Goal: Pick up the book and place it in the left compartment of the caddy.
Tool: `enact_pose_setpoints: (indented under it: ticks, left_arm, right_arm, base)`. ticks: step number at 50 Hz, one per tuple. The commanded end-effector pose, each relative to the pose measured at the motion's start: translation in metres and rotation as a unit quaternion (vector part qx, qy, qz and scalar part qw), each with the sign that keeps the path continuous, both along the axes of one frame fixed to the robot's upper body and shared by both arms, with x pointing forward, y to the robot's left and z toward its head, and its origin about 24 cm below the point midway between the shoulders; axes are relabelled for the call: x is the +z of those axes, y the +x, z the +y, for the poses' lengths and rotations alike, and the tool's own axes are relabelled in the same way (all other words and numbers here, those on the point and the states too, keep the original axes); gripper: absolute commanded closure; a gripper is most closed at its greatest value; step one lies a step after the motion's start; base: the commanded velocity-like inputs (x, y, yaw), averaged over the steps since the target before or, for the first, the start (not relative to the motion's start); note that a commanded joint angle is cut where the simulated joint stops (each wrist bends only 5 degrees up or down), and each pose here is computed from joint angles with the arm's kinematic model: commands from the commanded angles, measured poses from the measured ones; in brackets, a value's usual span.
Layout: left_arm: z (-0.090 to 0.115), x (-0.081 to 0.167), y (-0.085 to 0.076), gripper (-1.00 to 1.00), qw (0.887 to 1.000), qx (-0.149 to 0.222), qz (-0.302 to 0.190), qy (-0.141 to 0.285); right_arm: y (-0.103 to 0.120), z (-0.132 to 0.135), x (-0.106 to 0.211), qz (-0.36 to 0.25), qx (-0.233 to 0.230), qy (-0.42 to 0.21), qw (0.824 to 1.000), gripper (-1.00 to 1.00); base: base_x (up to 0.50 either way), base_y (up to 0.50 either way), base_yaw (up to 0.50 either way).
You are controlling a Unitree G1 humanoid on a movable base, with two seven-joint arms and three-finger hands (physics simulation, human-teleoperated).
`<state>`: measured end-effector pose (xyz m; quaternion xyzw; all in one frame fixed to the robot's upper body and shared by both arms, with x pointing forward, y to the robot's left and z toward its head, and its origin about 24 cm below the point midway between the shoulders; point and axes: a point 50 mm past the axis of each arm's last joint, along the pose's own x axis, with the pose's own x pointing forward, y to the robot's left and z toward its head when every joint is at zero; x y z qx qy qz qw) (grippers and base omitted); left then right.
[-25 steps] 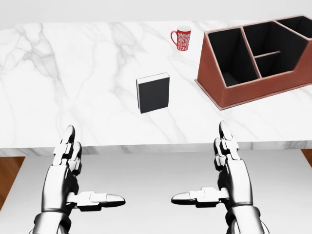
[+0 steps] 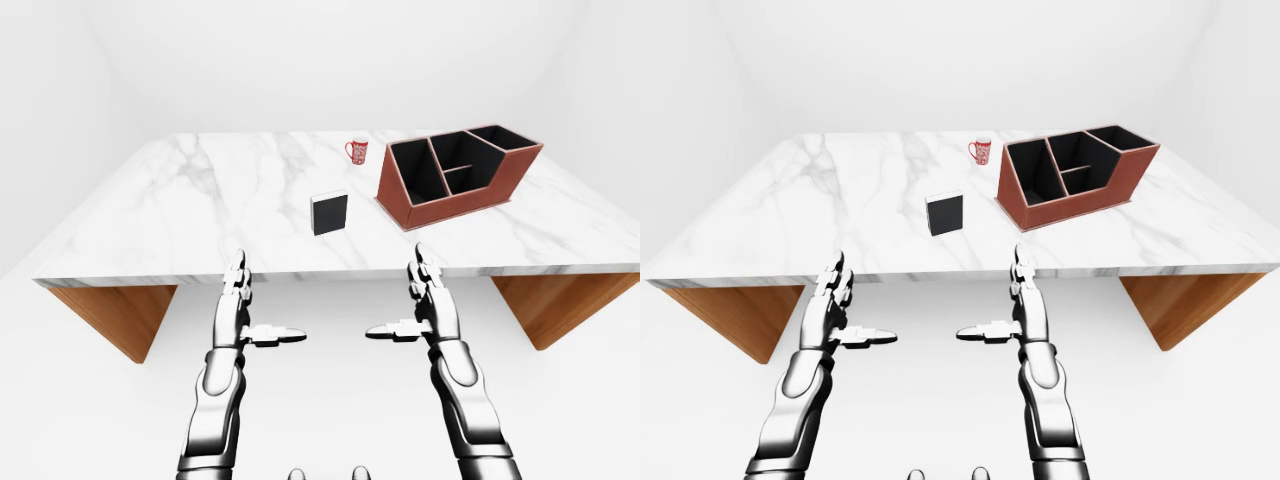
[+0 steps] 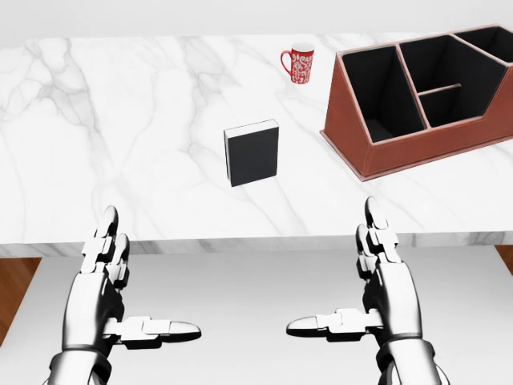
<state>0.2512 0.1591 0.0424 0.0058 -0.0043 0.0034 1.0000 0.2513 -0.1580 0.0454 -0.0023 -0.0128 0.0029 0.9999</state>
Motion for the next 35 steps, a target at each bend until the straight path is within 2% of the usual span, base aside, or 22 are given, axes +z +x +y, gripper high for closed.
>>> enact_pose_setpoints:
  ticks: [1, 12, 35]
  left_arm:
    - [0.0002, 0.0, -0.0002, -1.0, 1.0, 0.0, -0.001, 0.001]
    - [0.0001, 0.001, -0.001, -1.0, 1.0, -0.001, -0.001, 0.001]
    - [0.0004, 0.001, -0.0007, -1.0, 1.0, -0.001, -0.003, 0.001]
  right_arm:
    - [-0.0014, 0.0006, 0.0022, -0.008, 0.007, 0.006, 1.0, -1.0]
    - [-0.002, 0.0011, 0.0019, -0.006, 0.009, 0.005, 1.0, -1.0]
    - [-0.0015, 0.0012, 0.0005, 0.0, 0.007, -0.001, 1.0, -1.0]
  base:
    - [0.0, 0.0, 0.0]
    - [0.0, 0.0, 0.0]
    - [0.0, 0.0, 0.35]
